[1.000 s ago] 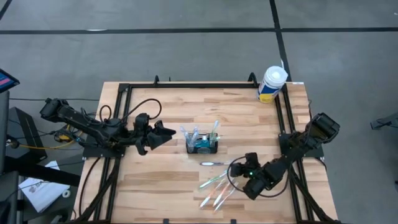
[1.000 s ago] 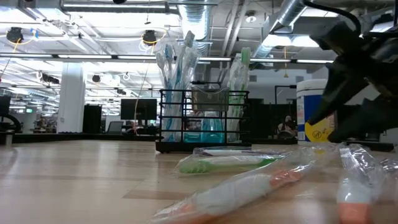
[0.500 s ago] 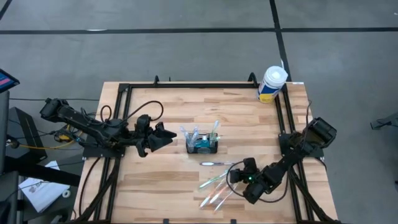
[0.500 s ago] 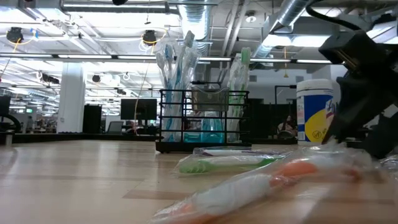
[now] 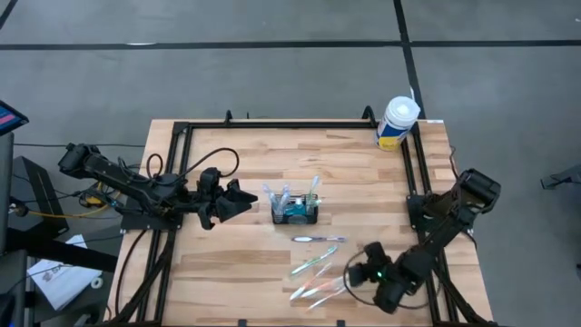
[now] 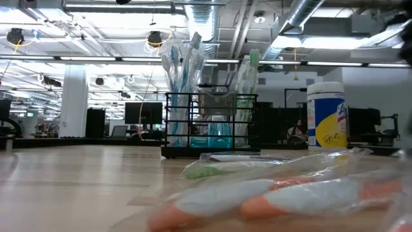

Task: Pick & Place toothbrushing station
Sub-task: Put the green toothbrush into the black wire organizer

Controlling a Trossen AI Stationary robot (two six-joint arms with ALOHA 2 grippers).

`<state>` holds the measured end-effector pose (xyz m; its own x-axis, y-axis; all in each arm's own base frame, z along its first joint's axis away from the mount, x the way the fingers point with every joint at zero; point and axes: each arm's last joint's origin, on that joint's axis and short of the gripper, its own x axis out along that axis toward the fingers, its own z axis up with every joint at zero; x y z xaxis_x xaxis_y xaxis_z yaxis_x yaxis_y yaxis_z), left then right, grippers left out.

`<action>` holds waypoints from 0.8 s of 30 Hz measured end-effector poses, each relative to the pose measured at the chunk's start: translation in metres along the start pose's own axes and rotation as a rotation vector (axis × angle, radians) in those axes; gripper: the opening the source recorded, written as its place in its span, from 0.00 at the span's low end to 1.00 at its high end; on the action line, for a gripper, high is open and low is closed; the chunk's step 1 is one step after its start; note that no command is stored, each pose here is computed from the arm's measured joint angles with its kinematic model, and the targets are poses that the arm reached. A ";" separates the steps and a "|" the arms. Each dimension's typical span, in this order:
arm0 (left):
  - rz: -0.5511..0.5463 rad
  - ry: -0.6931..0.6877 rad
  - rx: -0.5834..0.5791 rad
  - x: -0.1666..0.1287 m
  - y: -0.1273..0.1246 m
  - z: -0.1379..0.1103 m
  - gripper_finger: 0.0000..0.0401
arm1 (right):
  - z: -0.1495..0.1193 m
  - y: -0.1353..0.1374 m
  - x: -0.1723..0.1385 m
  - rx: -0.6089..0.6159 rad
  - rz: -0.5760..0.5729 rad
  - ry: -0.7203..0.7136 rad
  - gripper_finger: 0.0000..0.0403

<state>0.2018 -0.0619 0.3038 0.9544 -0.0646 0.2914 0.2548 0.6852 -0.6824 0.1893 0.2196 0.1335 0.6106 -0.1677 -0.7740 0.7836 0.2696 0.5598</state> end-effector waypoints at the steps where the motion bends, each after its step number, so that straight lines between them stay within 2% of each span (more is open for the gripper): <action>1: 0.000 0.000 0.000 0.000 0.000 0.000 0.49 | -0.001 0.002 -0.002 -0.001 0.016 -0.007 0.39; 4: 0.001 0.000 0.000 0.000 0.000 0.000 0.49 | 0.003 0.012 -0.003 0.021 0.084 -0.093 0.39; 6: 0.006 -0.006 0.002 0.000 0.001 0.001 0.49 | 0.010 0.018 0.002 0.036 0.087 -0.128 0.39; 14: -0.001 -0.004 -0.013 0.002 0.007 0.006 0.49 | 0.039 0.025 0.022 0.083 -0.021 -0.170 0.39; 24: -0.004 -0.003 -0.005 0.003 0.012 0.011 0.49 | 0.047 0.021 0.026 0.080 -0.112 -0.150 0.39</action>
<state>0.2064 -0.0464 0.3040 0.9528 -0.0651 0.2966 0.2596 0.6816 -0.6842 0.2268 0.1768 0.1392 0.5247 -0.3335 -0.7833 0.8505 0.1663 0.4989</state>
